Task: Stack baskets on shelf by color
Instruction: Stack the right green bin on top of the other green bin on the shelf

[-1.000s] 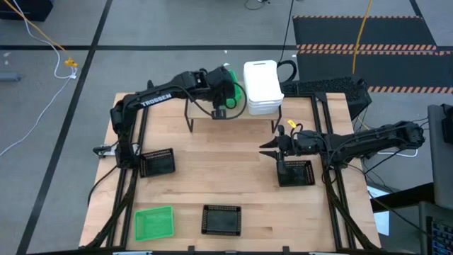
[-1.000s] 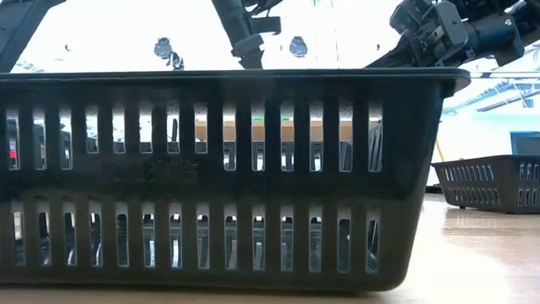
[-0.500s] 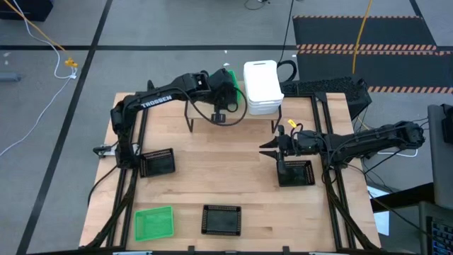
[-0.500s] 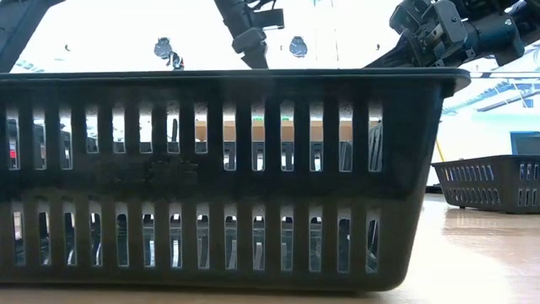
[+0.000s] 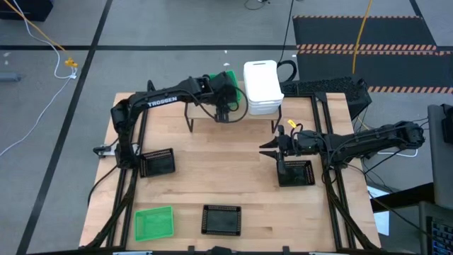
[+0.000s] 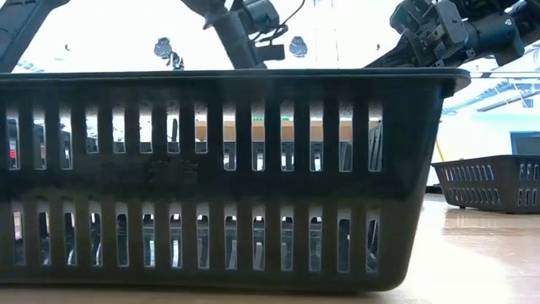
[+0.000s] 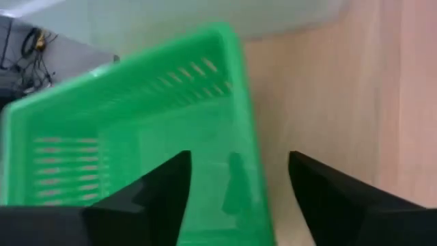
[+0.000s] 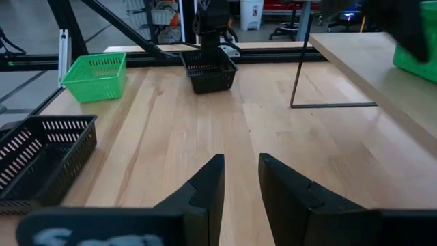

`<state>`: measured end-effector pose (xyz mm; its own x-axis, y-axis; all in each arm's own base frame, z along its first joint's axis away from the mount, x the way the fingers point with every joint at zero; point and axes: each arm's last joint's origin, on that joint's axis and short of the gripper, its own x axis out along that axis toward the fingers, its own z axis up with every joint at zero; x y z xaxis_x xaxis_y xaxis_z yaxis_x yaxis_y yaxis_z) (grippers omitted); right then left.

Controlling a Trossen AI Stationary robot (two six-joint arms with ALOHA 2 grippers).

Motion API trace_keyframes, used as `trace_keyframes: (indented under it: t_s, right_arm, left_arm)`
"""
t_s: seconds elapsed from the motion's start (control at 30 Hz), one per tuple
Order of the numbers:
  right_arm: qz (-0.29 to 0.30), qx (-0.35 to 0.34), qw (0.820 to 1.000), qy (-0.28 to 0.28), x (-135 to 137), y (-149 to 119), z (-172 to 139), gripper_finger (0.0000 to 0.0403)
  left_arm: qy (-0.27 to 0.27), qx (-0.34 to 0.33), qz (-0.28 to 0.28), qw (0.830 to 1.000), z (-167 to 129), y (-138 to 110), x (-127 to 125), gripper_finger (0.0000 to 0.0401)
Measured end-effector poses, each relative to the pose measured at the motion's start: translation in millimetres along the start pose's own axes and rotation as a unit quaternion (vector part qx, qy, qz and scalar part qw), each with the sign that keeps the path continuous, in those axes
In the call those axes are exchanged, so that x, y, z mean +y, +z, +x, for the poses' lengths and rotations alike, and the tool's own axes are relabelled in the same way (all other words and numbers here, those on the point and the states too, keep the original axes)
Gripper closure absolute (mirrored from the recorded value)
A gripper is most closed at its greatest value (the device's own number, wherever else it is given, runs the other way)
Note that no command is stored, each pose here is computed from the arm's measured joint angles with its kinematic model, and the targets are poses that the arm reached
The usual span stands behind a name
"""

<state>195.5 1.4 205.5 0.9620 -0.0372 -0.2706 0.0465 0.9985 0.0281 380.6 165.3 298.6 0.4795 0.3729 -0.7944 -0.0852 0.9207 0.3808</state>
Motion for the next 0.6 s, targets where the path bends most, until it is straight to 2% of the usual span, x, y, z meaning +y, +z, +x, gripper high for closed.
trace_keyframes:
  t_s: [0.1, 0.2, 0.6]
  right_arm:
    - [-0.002, -0.005, 1.0, 0.0, 0.1, 1.0, 0.0, 0.0319]
    - [-0.006, -0.014, 1.0, 0.001, 0.1, 2.8, 0.0, 0.0319]
    - [0.001, -0.014, 1.0, 0.001, 0.2, 2.9, 0.0, 0.0319]
  left_arm:
    - [-0.014, 0.018, 0.041, 0.999, 5.2, -5.1, -7.8, 0.0134]
    - [-0.024, 0.025, 0.077, 0.996, 4.6, -4.8, -14.5, 0.0139]
    - [-0.042, 0.027, 0.155, 0.987, 1.1, -0.1, -31.5, 0.0241]
